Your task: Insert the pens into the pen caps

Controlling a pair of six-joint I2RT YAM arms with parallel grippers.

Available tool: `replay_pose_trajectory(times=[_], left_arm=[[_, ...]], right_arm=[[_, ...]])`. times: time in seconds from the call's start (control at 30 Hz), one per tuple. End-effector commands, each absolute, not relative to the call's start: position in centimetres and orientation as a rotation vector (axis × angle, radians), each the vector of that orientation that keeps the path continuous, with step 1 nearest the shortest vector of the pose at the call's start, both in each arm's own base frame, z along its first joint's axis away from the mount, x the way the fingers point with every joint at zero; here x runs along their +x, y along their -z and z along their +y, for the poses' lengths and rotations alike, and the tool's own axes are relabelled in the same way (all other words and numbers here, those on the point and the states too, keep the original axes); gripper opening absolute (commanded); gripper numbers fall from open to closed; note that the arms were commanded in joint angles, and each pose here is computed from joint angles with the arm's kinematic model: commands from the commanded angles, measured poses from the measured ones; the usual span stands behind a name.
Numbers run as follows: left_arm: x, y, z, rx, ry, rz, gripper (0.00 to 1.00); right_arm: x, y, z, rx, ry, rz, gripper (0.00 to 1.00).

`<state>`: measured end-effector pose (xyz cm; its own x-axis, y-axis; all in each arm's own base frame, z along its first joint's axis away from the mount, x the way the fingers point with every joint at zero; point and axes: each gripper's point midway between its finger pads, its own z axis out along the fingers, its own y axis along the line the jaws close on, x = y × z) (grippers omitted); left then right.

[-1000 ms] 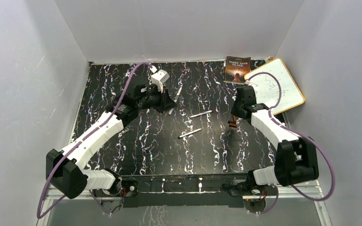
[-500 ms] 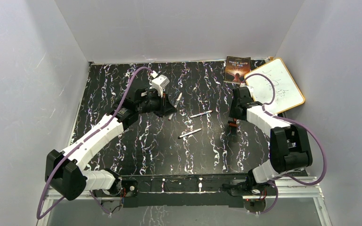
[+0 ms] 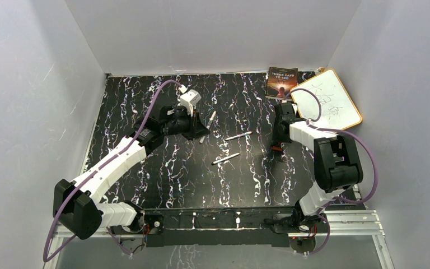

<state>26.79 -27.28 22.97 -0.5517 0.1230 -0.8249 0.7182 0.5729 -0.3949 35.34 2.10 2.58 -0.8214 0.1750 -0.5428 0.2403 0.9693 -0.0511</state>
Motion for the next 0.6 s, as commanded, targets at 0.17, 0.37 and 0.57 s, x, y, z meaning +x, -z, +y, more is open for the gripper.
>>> replay_pose_trajectory(times=[0.17, 0.37, 0.57], left_arm=[[26.0, -23.7, -26.8, 0.684, 0.96, 1.997, 0.0], [26.2, -23.6, -27.0, 0.68, 0.971, 2.006, 0.0], [25.9, -24.8, -27.0, 0.677, 0.985, 1.98, 0.0]], right_arm=[[38.2, -3.3, 3.1, 0.25, 0.068, 2.501, 0.19], [38.1, -3.9, 3.5, 0.238, 0.035, 2.49, 0.0], [38.7, -9.0, 5.8, 0.238, -0.153, 2.408, 0.0]])
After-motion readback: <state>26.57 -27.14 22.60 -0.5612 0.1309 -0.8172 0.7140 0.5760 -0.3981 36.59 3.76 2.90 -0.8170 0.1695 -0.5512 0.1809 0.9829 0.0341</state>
